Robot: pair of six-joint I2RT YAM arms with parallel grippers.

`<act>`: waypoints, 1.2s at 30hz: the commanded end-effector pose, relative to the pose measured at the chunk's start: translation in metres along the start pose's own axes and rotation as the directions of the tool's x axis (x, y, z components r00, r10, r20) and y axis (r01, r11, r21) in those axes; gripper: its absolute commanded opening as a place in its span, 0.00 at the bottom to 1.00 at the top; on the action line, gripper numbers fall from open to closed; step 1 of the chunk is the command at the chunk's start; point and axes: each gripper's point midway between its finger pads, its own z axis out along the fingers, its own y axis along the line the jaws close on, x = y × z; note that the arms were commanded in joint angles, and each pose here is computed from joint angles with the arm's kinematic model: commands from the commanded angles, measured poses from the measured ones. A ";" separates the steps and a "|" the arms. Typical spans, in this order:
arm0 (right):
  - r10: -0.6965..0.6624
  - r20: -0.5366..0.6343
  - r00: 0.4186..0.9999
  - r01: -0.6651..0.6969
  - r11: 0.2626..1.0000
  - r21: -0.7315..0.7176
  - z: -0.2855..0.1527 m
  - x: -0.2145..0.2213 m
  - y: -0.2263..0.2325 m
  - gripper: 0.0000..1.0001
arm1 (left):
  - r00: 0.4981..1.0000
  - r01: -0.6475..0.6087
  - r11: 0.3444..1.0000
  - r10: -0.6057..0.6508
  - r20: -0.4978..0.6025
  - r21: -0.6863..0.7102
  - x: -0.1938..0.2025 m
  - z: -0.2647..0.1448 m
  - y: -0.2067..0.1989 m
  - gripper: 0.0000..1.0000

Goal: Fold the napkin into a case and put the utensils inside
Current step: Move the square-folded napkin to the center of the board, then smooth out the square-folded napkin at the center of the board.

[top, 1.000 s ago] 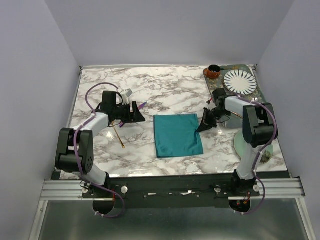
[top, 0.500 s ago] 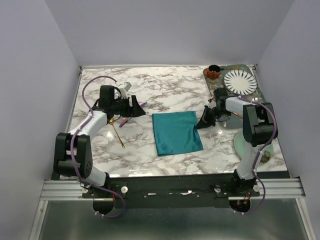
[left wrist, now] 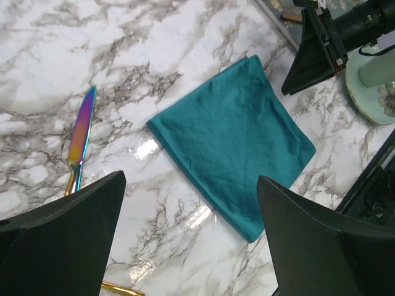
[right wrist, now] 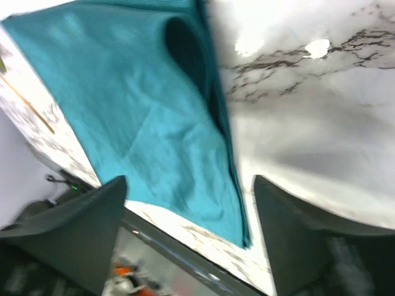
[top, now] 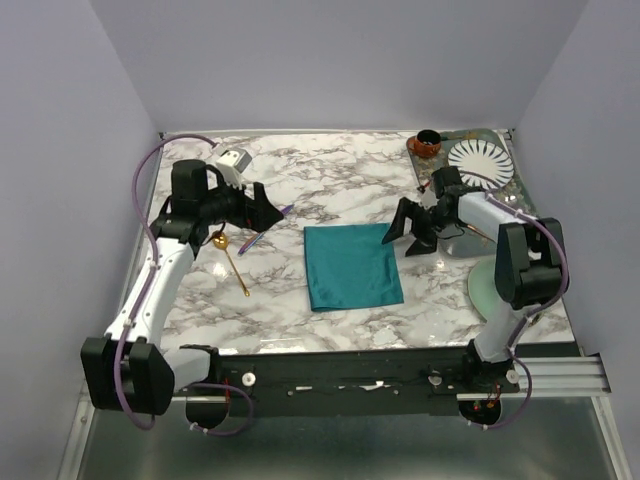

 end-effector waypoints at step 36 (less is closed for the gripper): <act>-0.368 -0.111 0.923 0.279 0.841 -0.464 0.053 -0.035 0.105 1.00 | 0.676 0.696 0.697 -0.555 -0.485 0.173 0.190 0.111 -0.104 0.99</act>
